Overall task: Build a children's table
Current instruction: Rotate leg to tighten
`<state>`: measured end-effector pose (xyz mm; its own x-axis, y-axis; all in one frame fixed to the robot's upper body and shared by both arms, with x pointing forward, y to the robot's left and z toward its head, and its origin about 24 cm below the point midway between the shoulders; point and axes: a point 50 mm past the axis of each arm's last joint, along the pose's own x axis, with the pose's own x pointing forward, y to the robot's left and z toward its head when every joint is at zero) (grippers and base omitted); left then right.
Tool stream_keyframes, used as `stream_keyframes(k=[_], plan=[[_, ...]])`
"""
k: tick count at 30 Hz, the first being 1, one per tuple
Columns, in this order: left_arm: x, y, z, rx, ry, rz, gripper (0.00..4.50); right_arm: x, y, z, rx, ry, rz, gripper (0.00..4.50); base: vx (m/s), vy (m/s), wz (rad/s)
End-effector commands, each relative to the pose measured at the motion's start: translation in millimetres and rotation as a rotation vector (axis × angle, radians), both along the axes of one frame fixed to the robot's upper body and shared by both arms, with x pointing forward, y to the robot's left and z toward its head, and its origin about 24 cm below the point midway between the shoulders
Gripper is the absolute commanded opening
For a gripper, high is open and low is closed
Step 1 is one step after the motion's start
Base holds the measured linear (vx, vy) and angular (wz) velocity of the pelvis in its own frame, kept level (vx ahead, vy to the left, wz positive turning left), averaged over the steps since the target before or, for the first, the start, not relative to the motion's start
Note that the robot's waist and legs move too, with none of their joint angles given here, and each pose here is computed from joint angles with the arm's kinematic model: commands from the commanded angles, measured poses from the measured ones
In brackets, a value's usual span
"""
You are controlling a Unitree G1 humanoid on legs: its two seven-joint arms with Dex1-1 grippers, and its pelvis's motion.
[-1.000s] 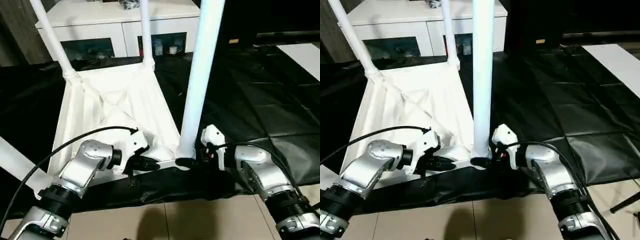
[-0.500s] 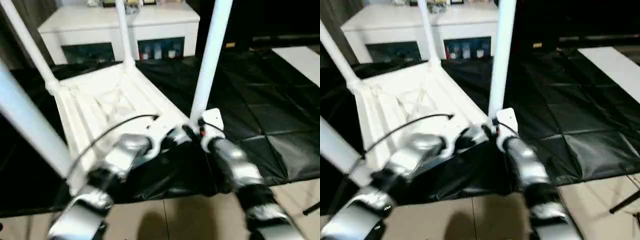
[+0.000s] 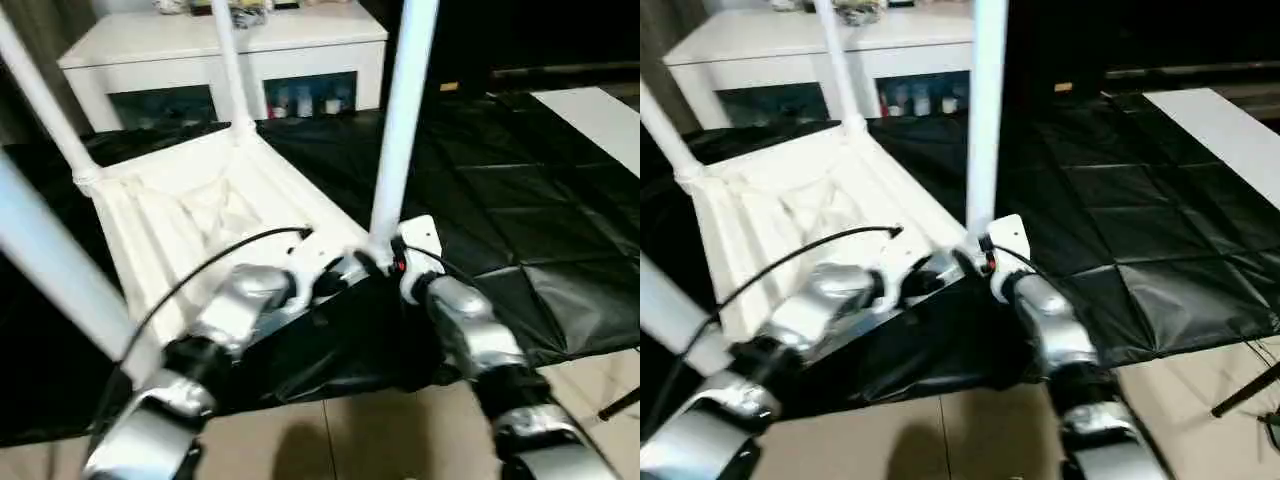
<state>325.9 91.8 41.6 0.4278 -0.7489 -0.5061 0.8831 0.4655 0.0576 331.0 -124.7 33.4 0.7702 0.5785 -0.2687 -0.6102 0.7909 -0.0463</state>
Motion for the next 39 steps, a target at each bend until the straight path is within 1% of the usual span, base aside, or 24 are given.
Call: stream_keyframes(k=[1,3,4,6,10,14,16,19,21,23,27,29,31,35,37,39], plan=[[-13.8,1,-6.0,-0.011,0.052,-0.138,0.0,-5.3,8.1,8.5,0.016,-0.023,0.16,3.81,0.0,0.0,0.0],[-26.1,12,-1.8,-0.041,0.082,-0.267,0.0,-12.8,-2.4,10.4,-0.018,-0.025,0.291,3.81,0.027,-0.006,0.02],[-27.2,14,-1.4,-0.042,0.086,-0.277,0.0,-13.5,-3.6,10.5,-0.024,-0.026,0.305,3.81,0.053,-0.012,0.04],[-32.2,24,1.9,-0.04,0.121,-0.309,0.0,-18.2,-13.0,10.2,-0.044,0.002,0.382,3.81,0.0,0.0,0.0],[-36.3,41,6.3,-0.032,0.158,-0.321,0.0,-23.8,-28.7,11.1,-0.073,0.048,0.481,3.81,0.0,0.0,0.0],[-35.1,48,8.2,-0.034,0.15,-0.299,0.0,-28.6,-31.8,11.0,-0.079,0.074,0.551,3.81,0.0,0.0,0.0],[-34.0,49,9.1,-0.036,0.149,-0.289,0.0,-28.8,-31.9,11.0,-0.08,0.077,0.567,3.81,0.0,0.0,0.0],[-32.6,50,9.8,-0.037,0.146,-0.281,0.0,-26.8,-30.2,11.5,-0.068,0.076,0.566,3.81,0.0,0.0,0.0],[-32.7,49,9.8,-0.038,0.147,-0.282,0.0,-26.4,-29.2,12.0,-0.056,0.076,0.564,3.55,0.0,0.0,0.0],[-32.8,48,9.7,-0.04,0.149,-0.283,0.0,-26.0,-27.9,12.9,-0.041,0.073,0.561,3.55,0.0,0.0,0.0],[-34.6,46,8.1,-0.043,0.16,-0.293,0.0,-27.1,-26.2,13.4,-0.013,0.075,0.563,3.11,0.0,0.0,0.0],[-35.5,46,6.9,-0.041,0.164,-0.296,0.0,-27.9,-25.7,13.2,-0.005,0.076,0.565,3.06,0.0,0.0,0.0],[-35.8,46,6.5,-0.042,0.166,-0.297,0.0,-28.4,-25.3,12.9,-0.004,0.076,0.565,2.79,0.0,0.0,0.0],[-37.9,44,4.4,-0.042,0.175,-0.302,0.0,-31.0,-23.9,9.9,0.001,0.078,0.558,2.75,0.0,0.0,0.0],[-35.9,42,2.0,-0.034,0.166,-0.271,0.0,-26.0,-23.8,5.6,-0.002,0.076,0.467,2.74,0.0,0.0,0.0],[-27.9,37,-3.4,-0.004,0.133,-0.185,0.0,-17.9,-23.2,-2.5,-0.036,0.076,0.318,2.74,0.0,0.0,0.0]])
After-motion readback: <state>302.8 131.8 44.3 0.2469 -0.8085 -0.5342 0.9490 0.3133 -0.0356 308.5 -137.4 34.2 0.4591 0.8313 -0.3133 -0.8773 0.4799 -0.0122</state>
